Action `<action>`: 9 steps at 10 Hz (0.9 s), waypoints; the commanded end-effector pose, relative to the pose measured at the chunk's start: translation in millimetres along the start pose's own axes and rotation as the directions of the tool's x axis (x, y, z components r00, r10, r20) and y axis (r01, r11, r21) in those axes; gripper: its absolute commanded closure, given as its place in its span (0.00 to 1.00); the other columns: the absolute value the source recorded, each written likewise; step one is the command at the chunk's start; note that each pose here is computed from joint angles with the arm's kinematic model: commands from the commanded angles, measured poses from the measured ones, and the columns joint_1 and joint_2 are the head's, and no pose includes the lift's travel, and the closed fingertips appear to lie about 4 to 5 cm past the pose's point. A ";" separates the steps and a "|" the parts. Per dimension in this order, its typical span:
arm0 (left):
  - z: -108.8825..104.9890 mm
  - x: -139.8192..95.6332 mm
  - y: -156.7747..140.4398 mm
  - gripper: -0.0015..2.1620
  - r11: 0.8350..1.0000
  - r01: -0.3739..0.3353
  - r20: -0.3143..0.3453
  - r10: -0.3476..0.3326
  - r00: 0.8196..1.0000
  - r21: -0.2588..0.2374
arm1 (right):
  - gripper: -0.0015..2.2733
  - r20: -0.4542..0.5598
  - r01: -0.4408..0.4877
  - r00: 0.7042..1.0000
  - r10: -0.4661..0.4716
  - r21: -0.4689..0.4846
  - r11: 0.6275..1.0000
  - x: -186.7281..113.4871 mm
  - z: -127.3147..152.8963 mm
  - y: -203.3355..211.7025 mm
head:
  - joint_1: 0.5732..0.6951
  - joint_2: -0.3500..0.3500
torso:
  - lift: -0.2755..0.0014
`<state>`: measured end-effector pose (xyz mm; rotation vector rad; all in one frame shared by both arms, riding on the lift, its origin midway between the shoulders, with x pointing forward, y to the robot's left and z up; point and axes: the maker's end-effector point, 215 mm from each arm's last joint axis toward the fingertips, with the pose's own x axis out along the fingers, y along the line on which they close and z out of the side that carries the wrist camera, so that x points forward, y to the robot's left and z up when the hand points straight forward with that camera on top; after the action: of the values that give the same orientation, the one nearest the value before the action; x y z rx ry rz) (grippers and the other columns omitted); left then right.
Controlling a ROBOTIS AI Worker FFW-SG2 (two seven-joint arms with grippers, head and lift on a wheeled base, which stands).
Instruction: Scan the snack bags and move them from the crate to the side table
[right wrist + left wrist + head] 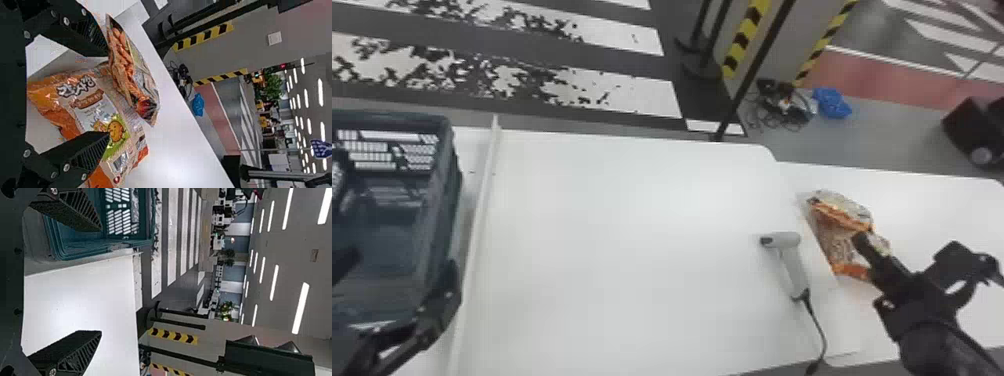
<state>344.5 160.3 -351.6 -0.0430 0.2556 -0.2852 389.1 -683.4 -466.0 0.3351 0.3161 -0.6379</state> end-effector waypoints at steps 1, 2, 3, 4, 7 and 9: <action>-1.1 1.6 -4.8 0.03 1.000 0.006 0.000 -0.006 1.000 -0.005 | 0.02 0.057 -0.070 0.996 0.074 -0.075 0.995 -35.8 7.2 37.4 | 1.00 0.00 | 0.68; -1.5 2.9 -7.4 0.03 1.000 0.008 0.000 -0.008 1.000 0.000 | 0.02 0.089 -0.141 0.985 0.150 -0.104 0.985 -62.6 8.4 73.6 | 1.00 0.00 | 0.68; -1.0 4.0 -7.6 0.03 1.000 -0.007 0.001 0.007 1.000 0.017 | 0.03 0.104 -0.219 0.968 0.229 -0.099 0.971 -91.8 1.1 118.1 | 1.00 0.00 | 0.68; -3.1 4.5 -6.4 0.03 1.000 -0.018 -0.002 0.018 1.000 0.015 | 0.03 0.112 -0.296 0.945 0.307 -0.105 0.950 -116.1 -7.5 160.7 | 1.00 0.00 | 0.68; -6.5 1.9 3.0 0.03 0.998 -0.064 0.023 0.063 0.998 0.019 | 0.03 0.258 -0.476 0.824 0.504 -0.168 0.863 -209.7 -18.4 291.9 | 1.00 0.00 | 0.68; 5.7 -6.3 -0.4 0.03 0.998 -0.059 0.069 0.057 0.996 0.015 | 0.03 0.221 -0.535 0.796 0.564 -0.178 0.826 -235.9 -42.0 326.9 | 1.00 0.12 | 0.68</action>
<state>341.7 162.5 -347.7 -0.0263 0.1942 -0.2258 407.9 -310.9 -344.6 0.2159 -0.0219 -0.1016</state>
